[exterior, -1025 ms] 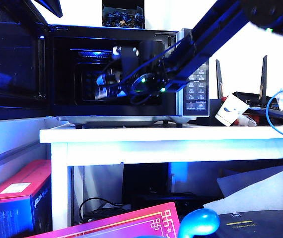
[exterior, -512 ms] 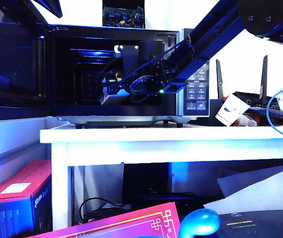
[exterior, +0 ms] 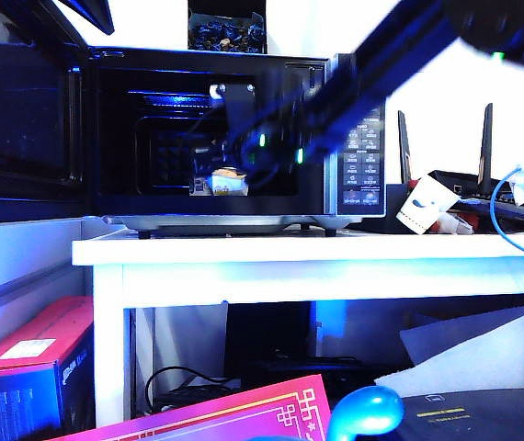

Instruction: Open the microwave door, place the box of snacks from the top of the microwave inside, then close the microwave door.

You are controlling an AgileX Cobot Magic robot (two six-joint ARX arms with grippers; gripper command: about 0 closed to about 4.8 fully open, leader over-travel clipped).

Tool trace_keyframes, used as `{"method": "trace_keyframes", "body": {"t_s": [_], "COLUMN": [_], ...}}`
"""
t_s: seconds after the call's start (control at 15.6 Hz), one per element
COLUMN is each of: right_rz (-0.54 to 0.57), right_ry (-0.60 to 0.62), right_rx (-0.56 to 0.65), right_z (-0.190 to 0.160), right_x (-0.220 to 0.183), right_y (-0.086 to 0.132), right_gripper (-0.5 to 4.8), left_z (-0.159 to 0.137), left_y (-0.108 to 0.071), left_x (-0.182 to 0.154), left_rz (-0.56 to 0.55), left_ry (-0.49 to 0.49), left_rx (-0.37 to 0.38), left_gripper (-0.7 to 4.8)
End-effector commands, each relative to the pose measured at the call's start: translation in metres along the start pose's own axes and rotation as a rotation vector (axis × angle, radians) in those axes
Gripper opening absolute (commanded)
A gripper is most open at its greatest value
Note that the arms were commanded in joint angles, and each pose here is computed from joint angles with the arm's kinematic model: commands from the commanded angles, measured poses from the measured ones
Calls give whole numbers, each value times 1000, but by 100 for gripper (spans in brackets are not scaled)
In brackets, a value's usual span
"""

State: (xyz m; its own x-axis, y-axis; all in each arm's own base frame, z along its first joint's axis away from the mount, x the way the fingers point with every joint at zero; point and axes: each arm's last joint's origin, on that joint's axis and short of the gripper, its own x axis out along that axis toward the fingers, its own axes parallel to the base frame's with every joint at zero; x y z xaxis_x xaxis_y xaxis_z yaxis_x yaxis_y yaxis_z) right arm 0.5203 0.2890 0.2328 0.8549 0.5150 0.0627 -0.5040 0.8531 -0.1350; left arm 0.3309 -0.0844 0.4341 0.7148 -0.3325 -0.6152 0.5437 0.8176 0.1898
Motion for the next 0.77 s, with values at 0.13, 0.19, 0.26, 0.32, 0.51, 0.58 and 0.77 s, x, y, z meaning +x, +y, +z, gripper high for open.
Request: {"method": "trace_keyframes", "body": {"t_s": [0.13, 0.19, 0.26, 0.32, 0.51, 0.58, 0.77], "right_rz": [19, 29, 33, 39, 45, 57, 77], "right_ry": [94, 149, 180, 246, 456, 526, 662], "right_rx": [-55, -54, -53, -54, -59, -59, -52], "right_z": [62, 69, 74, 81, 92, 93, 93], "right_x": [-18, -24, -27, -34, -55, -62, -76], "right_y": [3, 3, 3, 5, 5, 5, 4], "right_gripper": [479, 479, 479, 479, 361, 298, 16], "left_z": [1, 2, 2, 2, 2, 2, 2], "left_y": [0, 0, 0, 0, 0, 0, 0], "left_x": [-3, -3, -3, -3, -3, -3, -3], "left_rz": [0, 1, 2, 3, 3, 3, 3], "left_ry": [-13, -15, -17, -19, -19, -19, -20], "left_rx": [2, 2, 2, 3, 3, 3, 3], "left_gripper": [-6, -6, -6, -6, -6, -6, -6]}}
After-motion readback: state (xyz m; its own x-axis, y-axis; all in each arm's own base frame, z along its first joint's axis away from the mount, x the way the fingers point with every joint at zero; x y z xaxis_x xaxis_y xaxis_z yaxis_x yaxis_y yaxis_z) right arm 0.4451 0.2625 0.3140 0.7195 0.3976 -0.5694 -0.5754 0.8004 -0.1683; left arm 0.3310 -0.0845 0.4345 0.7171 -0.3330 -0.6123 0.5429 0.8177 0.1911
